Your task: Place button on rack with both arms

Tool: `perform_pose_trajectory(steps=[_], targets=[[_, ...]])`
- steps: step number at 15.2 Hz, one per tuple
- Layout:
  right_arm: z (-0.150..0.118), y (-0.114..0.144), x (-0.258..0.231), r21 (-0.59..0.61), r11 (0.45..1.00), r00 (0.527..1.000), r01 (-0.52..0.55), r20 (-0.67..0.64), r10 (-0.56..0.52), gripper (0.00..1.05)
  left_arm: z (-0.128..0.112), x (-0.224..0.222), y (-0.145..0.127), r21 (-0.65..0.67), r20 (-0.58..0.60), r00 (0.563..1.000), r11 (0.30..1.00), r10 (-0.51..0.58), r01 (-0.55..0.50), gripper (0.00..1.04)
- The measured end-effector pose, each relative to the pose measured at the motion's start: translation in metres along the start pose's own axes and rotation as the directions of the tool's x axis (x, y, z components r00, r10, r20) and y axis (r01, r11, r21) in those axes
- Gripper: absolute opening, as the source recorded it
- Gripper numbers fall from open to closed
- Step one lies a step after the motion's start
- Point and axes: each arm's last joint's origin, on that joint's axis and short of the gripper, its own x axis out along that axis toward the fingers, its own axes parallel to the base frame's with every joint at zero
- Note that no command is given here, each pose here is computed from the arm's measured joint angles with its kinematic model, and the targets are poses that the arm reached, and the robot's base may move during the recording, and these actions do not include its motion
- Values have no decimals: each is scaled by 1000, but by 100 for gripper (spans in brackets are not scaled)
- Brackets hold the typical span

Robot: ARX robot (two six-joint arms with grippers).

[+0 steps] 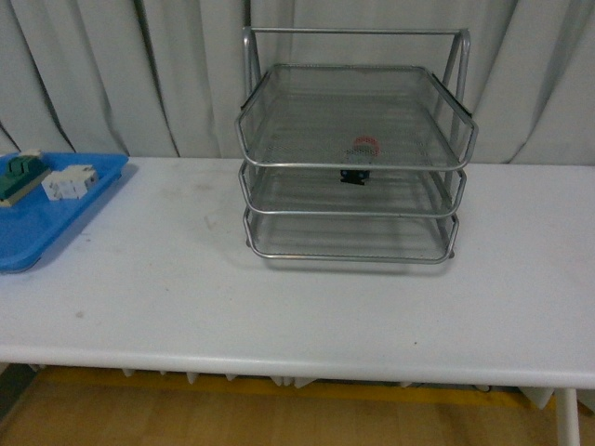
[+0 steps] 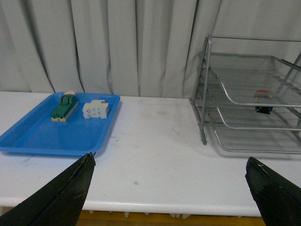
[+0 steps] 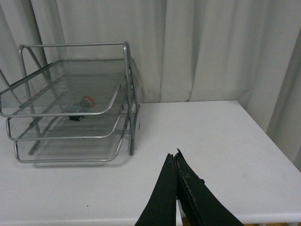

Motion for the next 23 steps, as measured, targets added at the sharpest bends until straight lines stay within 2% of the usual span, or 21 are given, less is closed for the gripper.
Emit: perform_pose_trajectory(steps=[5, 11, 12, 17, 18, 20, 21, 22, 23], targets=[[-13, 0, -8, 0, 1000, 1000, -2, 1, 2, 2, 0, 0, 0, 0, 0, 1000, 1000, 0, 0, 98], [-18, 0, -22, 0, 1000, 1000, -2, -26, 2, 2, 0, 0, 0, 0, 0, 1000, 1000, 1, -1, 98], [-13, 0, -24, 0, 1000, 1000, -2, 23, 2, 2, 0, 0, 0, 0, 0, 1000, 1000, 0, 0, 98], [-16, 0, -24, 0, 1000, 1000, -2, 1, 2, 2, 0, 0, 0, 0, 0, 1000, 1000, 0, 0, 98], [-16, 0, -24, -2, 1000, 1000, -3, 1, 3, 9, 0, 0, 0, 0, 0, 1000, 1000, 0, 0, 98], [-16, 0, -24, -2, 1000, 1000, -2, 1, 2, 36, 0, 0, 0, 0, 0, 1000, 1000, 0, 0, 98], [-16, 0, -24, -2, 1000, 1000, -3, 1, 3, 66, 0, 0, 0, 0, 0, 1000, 1000, 0, 0, 98], [-16, 0, -24, -1, 1000, 1000, -3, 1, 3, 100, 0, 0, 0, 0, 0, 1000, 1000, 0, 0, 98], [-16, 0, -24, -1, 1000, 1000, -3, 1, 3, 98, 0, 0, 0, 0, 0, 1000, 1000, 0, 0, 98]])
